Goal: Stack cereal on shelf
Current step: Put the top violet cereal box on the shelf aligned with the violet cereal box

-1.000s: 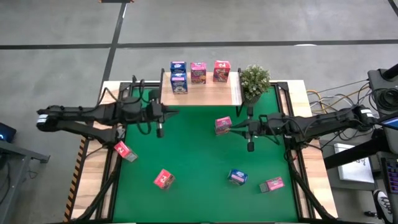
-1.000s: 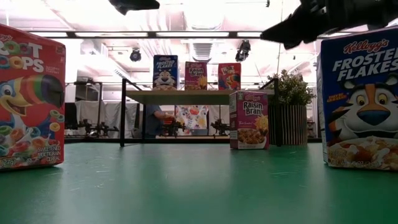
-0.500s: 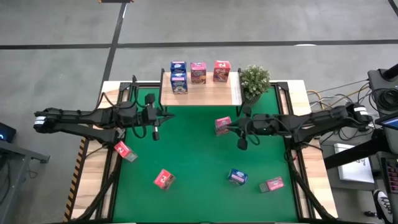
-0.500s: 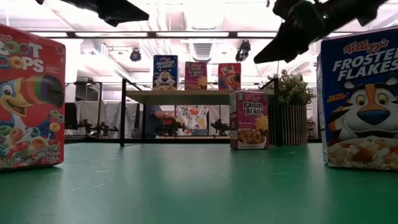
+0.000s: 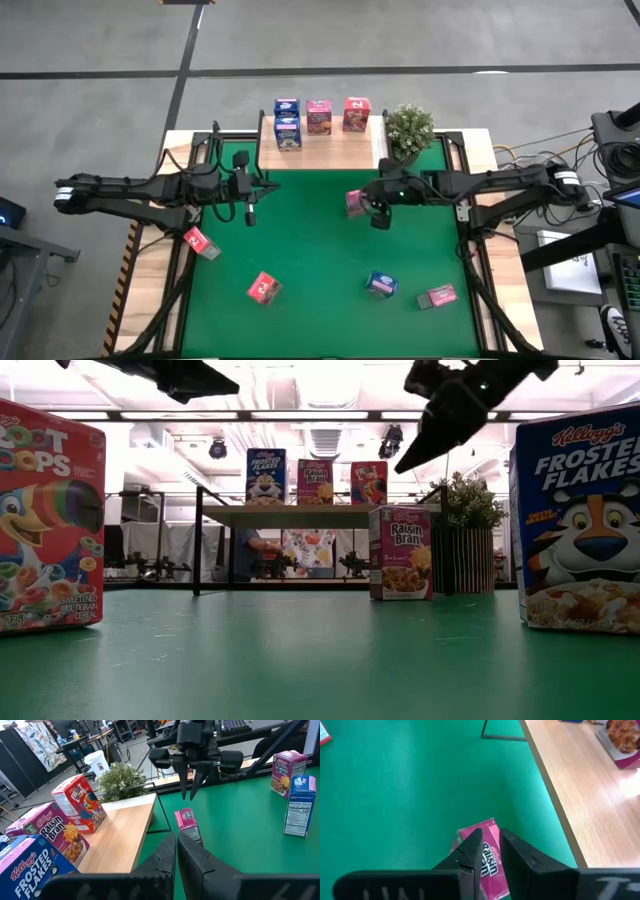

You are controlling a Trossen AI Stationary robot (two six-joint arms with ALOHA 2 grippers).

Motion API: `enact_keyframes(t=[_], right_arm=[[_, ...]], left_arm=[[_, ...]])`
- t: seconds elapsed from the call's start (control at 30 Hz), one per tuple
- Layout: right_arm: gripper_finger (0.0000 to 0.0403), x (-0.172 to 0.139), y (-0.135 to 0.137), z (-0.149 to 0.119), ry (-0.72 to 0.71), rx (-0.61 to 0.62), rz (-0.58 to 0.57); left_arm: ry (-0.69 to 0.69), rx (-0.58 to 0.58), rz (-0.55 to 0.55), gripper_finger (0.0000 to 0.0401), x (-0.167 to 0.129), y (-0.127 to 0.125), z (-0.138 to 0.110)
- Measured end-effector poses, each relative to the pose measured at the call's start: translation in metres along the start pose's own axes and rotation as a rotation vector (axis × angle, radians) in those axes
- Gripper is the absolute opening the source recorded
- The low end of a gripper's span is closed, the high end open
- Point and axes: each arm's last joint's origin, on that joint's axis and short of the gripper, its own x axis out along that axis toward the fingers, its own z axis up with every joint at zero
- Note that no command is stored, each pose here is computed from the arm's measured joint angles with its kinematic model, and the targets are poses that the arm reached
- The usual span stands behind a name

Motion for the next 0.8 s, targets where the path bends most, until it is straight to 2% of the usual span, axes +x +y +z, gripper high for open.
enact_keyframes(t=[0.13,0.4,0.53,0.67,0.8], right_arm=[[0.0090,0.007,-0.005,0.005,0.075,0.012,0.015],[0.0205,0.022,-0.008,0.009,0.228,-0.002,0.019],[0.0253,0.032,-0.006,0.008,0.283,-0.046,0.029],[0.0285,0.040,-0.005,0.006,0.316,-0.083,0.038],[0.0296,0.044,-0.007,0.004,0.330,-0.098,0.037]], left_arm=[[0.000,0.004,0.000,0.0000,0.000,0.000,0.000],[0.000,0.026,0.000,0.0000,0.000,0.000,0.000],[0.000,0.026,0.000,0.0000,0.000,0.000,0.000],[0.000,0.026,0.000,0.0000,0.000,0.000,0.000],[0.000,0.026,0.000,0.0000,0.000,0.000,0.000]])
